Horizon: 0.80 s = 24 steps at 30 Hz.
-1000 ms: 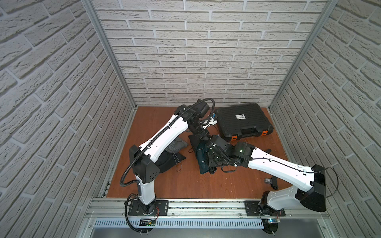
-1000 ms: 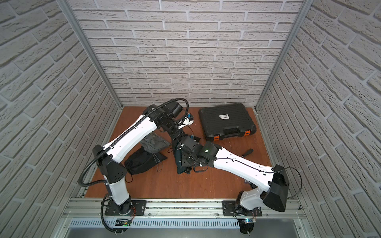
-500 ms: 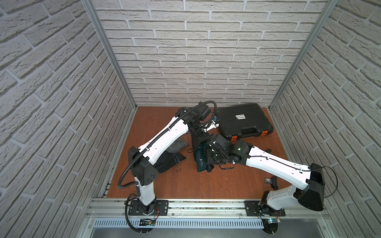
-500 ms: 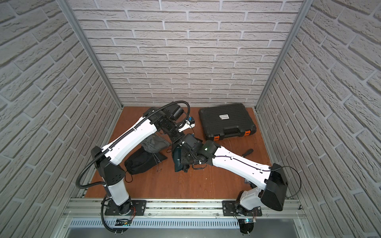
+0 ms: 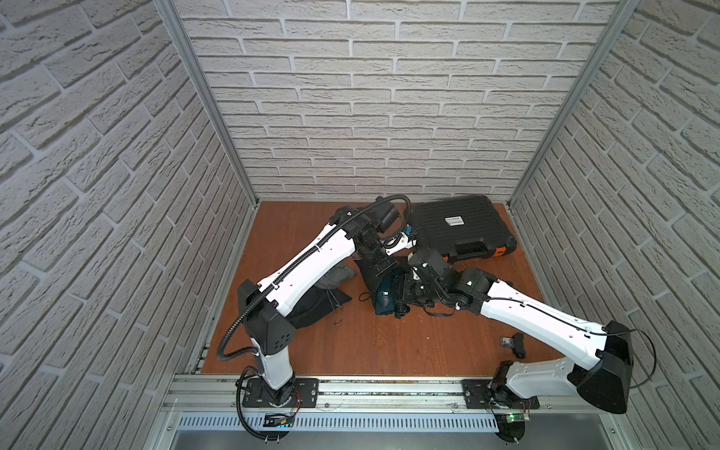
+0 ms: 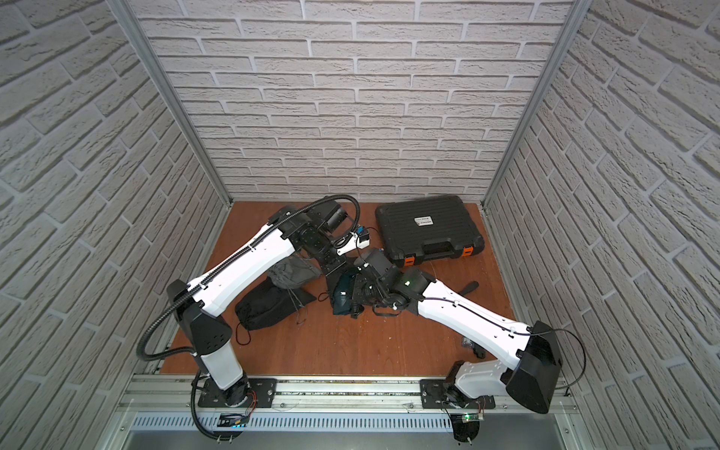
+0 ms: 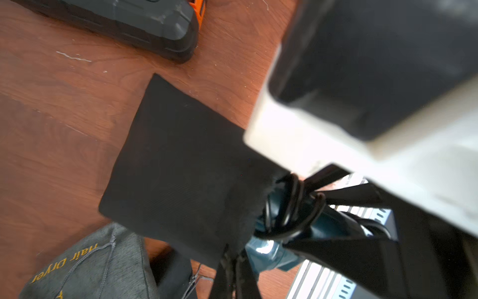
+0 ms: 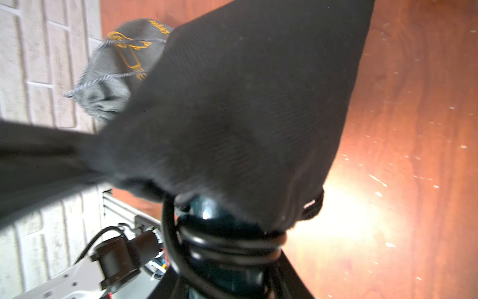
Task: Pack away hair dryers
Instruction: Place the hair dryer in the drawstring bag.
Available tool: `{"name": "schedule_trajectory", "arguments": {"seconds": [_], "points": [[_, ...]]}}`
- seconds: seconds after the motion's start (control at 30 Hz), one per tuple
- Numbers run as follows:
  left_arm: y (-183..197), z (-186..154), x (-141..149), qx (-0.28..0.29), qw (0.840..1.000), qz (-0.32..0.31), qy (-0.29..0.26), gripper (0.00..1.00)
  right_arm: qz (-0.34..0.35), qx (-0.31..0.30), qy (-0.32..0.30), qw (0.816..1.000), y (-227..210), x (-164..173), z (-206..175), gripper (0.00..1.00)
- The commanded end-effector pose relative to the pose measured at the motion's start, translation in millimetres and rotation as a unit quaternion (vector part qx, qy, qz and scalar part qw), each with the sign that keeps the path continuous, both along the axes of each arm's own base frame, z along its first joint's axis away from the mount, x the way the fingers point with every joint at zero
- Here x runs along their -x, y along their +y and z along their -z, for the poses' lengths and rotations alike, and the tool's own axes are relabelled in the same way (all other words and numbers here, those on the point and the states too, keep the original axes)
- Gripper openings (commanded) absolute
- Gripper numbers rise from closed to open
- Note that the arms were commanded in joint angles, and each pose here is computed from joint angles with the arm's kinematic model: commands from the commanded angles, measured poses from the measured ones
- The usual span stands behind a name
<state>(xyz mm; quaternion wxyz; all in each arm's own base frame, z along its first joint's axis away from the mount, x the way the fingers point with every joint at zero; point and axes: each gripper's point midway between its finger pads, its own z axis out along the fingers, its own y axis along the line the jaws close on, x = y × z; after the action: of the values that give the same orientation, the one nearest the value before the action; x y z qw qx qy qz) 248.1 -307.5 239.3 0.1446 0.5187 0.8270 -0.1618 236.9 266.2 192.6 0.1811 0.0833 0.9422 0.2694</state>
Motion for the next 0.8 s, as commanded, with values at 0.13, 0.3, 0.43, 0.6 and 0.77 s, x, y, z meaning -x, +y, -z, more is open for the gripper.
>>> {"name": "schedule_trajectory", "arguments": {"seconds": [0.13, 0.3, 0.43, 0.6, 0.77], "points": [[-8.3, -15.8, 34.6, 0.029, 0.997, 0.062, 0.024, 0.00, 0.025, -0.061, -0.029, 0.997, 6.2, -16.5, -18.4, 0.03], [-8.4, -20.7, 43.6, 0.036, 0.996, 0.079, 0.029, 0.00, 0.034, -0.074, -0.022, 0.996, 7.2, -20.0, -15.5, 0.02], [-7.1, -24.4, 46.3, 0.037, 0.995, 0.085, 0.029, 0.00, 0.059, -0.077, -0.034, 0.995, -3.3, -21.5, -20.2, 0.03], [-6.3, -36.0, 51.2, 0.062, 0.993, 0.088, 0.048, 0.00, 0.085, -0.070, -0.053, 0.993, -19.8, -20.8, -26.9, 0.06], [-7.7, -41.7, 53.5, 0.088, 0.989, 0.084, 0.078, 0.00, 0.087, -0.093, -0.072, 0.989, -18.2, -22.8, -37.6, 0.09]]}}
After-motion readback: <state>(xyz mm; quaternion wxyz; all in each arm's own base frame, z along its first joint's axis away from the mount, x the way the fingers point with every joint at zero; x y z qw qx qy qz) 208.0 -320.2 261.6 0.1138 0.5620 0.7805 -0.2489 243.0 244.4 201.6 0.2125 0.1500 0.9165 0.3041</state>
